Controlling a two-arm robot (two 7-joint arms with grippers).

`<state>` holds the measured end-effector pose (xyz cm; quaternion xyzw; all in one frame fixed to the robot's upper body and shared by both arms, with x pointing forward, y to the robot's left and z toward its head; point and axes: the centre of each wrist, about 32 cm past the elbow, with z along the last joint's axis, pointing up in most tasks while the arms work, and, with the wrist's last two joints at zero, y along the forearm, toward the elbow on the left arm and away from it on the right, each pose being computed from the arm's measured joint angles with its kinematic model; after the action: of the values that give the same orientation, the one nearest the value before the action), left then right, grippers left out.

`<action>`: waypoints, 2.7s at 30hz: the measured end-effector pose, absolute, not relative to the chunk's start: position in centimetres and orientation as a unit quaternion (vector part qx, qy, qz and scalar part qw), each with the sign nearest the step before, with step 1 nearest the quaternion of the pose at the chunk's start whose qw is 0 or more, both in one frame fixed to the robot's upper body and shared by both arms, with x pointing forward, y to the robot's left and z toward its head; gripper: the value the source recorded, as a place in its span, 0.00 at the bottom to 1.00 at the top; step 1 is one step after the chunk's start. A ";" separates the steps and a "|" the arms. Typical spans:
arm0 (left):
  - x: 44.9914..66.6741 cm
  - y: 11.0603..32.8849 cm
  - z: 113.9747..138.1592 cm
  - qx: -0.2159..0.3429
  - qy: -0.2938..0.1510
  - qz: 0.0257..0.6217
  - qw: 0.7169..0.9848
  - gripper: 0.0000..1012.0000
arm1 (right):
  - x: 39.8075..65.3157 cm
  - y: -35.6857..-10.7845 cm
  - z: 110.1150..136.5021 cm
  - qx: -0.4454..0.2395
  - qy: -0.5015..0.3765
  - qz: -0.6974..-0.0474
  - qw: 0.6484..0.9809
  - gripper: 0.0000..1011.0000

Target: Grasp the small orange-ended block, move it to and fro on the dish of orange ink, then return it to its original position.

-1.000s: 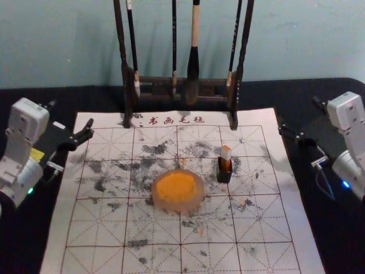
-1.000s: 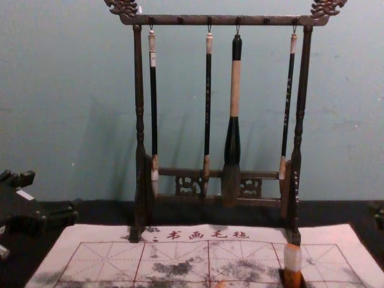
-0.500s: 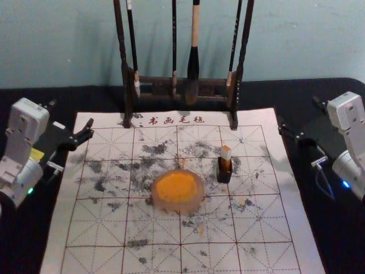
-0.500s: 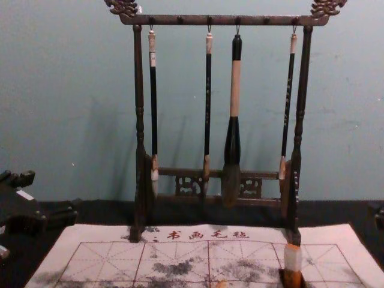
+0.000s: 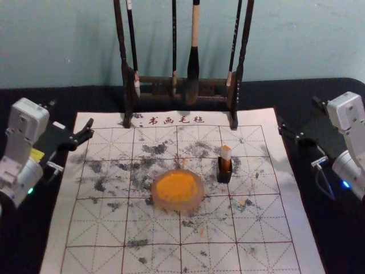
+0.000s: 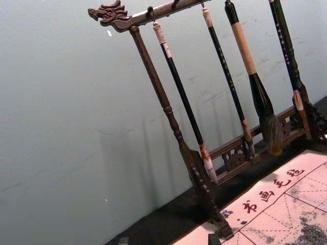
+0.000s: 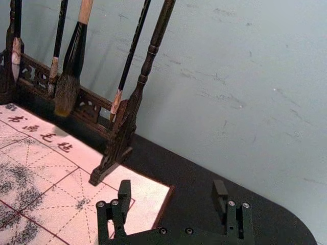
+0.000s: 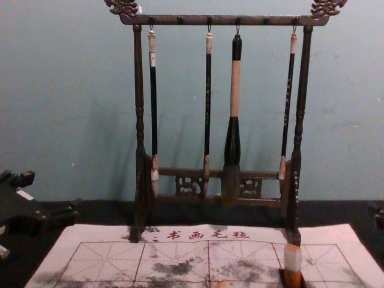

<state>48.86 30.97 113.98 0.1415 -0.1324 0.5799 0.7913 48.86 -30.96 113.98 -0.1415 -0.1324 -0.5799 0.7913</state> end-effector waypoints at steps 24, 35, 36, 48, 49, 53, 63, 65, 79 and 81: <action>48.9 31.0 114.0 0.141 -0.132 0.580 0.791 0.99 | 46.3 -30.1 114.3 -0.133 -0.065 -0.507 0.849 0.99; 48.9 31.0 114.0 0.141 -0.132 0.580 0.791 0.99 | 45.4 -28.5 114.8 -0.120 0.019 -0.430 0.895 0.99; 48.9 31.0 114.0 0.141 -0.132 0.580 0.791 0.99 | 45.5 -28.3 114.9 -0.119 0.022 -0.427 0.896 0.99; 48.9 31.0 114.0 0.141 -0.132 0.580 0.791 0.99 | 47.8 -25.9 115.0 -0.136 0.028 -0.415 0.899 0.99; 48.9 31.0 114.0 0.141 -0.132 0.580 0.791 0.99 | 48.0 -25.8 115.0 -0.137 0.027 -0.415 0.899 0.99; 48.9 31.0 114.0 0.142 -0.132 0.580 0.791 0.99 | 48.5 -25.3 115.1 -0.141 0.026 -0.414 0.899 0.99; 48.9 31.0 114.0 0.141 -0.132 0.580 0.791 0.99 | 49.2 -24.7 115.0 -0.155 0.029 -0.412 0.898 0.99; 48.9 31.0 114.0 0.141 -0.132 0.580 0.791 0.99 | 49.2 -24.7 115.0 -0.156 0.028 -0.412 0.897 0.99; 48.9 31.0 114.0 0.142 -0.132 0.580 0.791 0.99 | 49.2 -24.7 115.1 -0.158 0.027 -0.411 0.897 0.99; 48.9 31.0 114.0 0.141 -0.132 0.580 0.791 0.99 | 49.2 -24.7 115.1 -0.158 0.027 -0.411 0.897 0.98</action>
<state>48.86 30.97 113.98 0.1415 -0.1324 0.5799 0.7913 49.24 -24.68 115.10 -0.1583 0.0271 -0.4114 0.8972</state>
